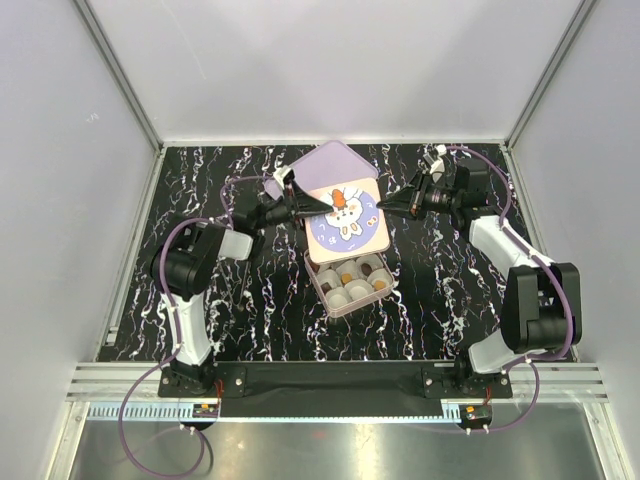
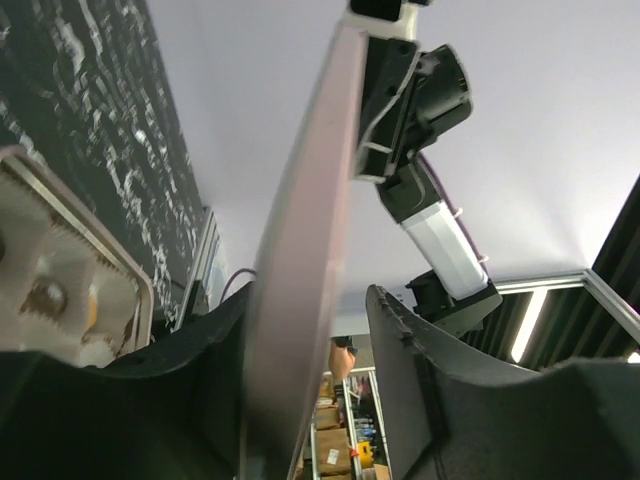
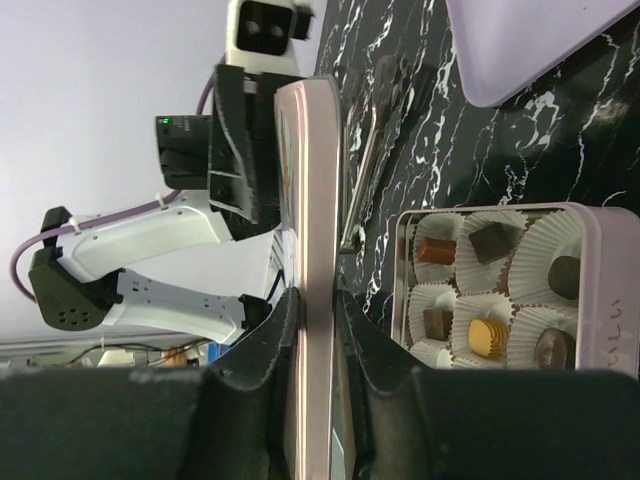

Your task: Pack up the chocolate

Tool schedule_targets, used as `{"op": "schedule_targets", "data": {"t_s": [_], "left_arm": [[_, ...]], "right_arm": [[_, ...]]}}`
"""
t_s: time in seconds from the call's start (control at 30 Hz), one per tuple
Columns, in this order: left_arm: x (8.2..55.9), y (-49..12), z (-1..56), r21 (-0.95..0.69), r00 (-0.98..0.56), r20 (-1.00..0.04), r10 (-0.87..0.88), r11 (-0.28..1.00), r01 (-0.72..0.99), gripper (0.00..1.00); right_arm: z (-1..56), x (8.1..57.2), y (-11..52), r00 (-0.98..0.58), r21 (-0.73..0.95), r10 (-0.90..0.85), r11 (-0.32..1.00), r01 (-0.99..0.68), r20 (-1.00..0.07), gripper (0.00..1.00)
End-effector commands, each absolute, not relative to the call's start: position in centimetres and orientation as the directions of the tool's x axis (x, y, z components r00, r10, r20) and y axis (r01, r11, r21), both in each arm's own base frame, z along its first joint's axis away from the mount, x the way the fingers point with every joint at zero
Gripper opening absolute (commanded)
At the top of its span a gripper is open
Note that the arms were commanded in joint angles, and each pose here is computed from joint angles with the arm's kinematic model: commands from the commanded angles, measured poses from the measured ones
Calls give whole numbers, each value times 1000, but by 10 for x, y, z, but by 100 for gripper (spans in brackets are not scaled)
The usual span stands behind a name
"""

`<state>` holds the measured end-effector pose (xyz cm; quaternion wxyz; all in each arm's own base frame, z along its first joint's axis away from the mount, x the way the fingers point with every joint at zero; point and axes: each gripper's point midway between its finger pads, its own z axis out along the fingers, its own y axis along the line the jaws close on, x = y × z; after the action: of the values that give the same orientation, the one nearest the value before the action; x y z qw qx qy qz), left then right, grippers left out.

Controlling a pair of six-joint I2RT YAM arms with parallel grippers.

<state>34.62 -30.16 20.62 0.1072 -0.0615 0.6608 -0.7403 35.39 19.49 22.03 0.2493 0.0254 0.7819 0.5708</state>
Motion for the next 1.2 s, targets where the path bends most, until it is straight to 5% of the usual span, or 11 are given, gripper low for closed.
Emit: {"op": "schedule_targets", "data": {"t_s": [0.0, 0.13, 0.73, 0.87, 0.93, 1.0, 1.17], "left_arm": [[312, -287, 265, -850, -862, -417, -288, -213, 482, 52], [308, -278, 253, -868, -866, -401, -299, -177, 464, 62], [309, -248, 211, -935, -876, -328, -353, -13, 355, 62], [319, -240, 189, -953, -885, -297, -359, 169, 252, 62], [336, -232, 183, -894, -828, -417, -376, 334, 299, 67], [340, -213, 163, -842, -808, -431, -402, 501, 200, 72], [345, -192, 153, -765, -783, -461, -418, 634, 112, 74]], "right_arm": [[241, 345, 201, -863, 888, 263, 292, -356, -432, 5], [238, 339, 200, -873, 887, 235, 298, -354, -427, 0], [219, 315, 200, -911, 908, 193, 290, -301, -363, 0], [212, 311, 199, -927, 920, 188, 290, -264, -325, 0], [208, 311, 199, -929, 920, 186, 295, -258, -320, 0], [207, 313, 199, -927, 918, 187, 296, -262, -325, 0], [204, 319, 202, -929, 924, 185, 277, -262, -319, 0]]}}
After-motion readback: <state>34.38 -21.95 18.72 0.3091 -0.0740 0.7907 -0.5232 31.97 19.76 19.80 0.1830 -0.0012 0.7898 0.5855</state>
